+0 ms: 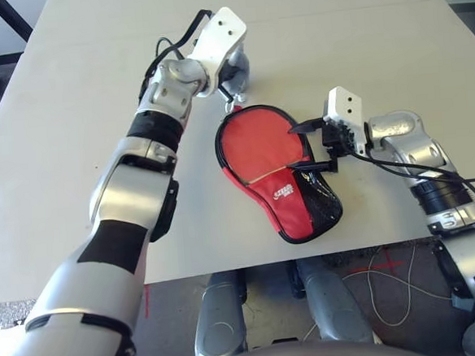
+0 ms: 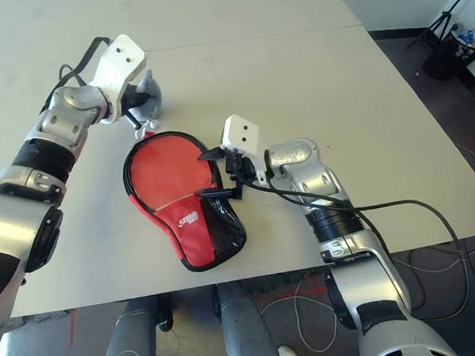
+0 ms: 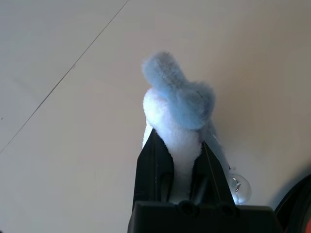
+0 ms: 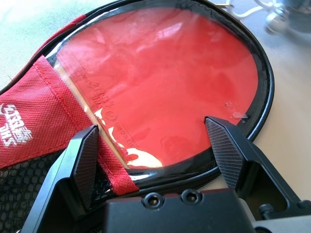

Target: Store the ping-pong paddle in its case and zip it.

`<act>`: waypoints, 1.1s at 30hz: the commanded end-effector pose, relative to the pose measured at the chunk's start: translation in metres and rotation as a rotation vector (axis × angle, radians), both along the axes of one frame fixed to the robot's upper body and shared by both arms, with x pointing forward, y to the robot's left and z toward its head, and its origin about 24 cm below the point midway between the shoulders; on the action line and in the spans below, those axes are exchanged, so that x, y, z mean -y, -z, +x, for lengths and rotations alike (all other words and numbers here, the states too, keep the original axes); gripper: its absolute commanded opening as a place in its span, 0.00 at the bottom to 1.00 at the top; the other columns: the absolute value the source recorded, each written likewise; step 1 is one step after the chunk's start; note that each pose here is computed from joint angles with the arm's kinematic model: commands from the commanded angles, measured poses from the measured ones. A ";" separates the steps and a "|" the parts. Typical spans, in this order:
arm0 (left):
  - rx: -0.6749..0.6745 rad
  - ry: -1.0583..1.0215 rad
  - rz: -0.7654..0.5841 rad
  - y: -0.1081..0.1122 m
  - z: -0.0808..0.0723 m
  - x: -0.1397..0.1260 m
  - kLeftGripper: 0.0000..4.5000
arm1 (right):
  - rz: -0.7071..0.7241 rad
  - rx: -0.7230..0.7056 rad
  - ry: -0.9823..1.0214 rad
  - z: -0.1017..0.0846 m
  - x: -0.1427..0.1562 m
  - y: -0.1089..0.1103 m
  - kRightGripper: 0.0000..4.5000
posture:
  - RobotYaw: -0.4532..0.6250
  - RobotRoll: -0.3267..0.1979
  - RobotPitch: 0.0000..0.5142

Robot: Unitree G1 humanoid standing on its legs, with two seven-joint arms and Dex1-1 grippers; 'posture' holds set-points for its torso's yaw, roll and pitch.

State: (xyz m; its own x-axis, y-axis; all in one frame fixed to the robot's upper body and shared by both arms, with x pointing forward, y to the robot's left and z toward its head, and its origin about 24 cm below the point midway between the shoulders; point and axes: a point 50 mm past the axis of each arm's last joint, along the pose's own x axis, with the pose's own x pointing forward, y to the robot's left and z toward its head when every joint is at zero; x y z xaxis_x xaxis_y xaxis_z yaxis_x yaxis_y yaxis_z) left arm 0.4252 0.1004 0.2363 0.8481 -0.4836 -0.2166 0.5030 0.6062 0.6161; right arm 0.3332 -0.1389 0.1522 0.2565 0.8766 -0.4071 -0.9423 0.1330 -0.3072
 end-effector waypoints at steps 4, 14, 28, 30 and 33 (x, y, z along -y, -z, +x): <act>0.063 0.103 -0.047 -0.011 -0.004 0.044 0.03 | -0.063 -0.104 -0.007 -0.008 -0.003 0.029 1.00 | 0.38 0.62 0.54; 0.060 0.289 -0.058 -0.013 -0.023 0.108 0.03 | -0.061 -0.106 0.001 -0.010 -0.004 0.030 1.00 | 0.35 0.62 0.53; -0.125 0.505 -0.105 0.016 -0.048 0.151 0.46 | -0.057 -0.105 0.020 -0.011 -0.003 0.032 1.00 | 0.35 0.62 0.55; -0.120 0.502 -0.112 0.013 -0.047 0.150 0.61 | -0.057 -0.107 0.020 -0.010 -0.003 0.033 1.00 | 0.35 0.62 0.55; -0.089 0.488 -0.125 0.001 -0.043 0.144 0.83 | -0.059 -0.108 0.018 -0.009 -0.005 0.033 1.00 | 0.36 0.62 0.54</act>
State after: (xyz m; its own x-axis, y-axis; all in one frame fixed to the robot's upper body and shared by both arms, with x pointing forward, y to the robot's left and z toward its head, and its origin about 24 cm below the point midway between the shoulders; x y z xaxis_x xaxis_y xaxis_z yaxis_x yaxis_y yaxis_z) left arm 0.3830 -0.0413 0.2263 0.5053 -0.8358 -0.2146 0.7966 0.3562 0.4884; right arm 0.3296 -0.1360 0.1494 0.2770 0.8757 -0.3956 -0.9383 0.1578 -0.3077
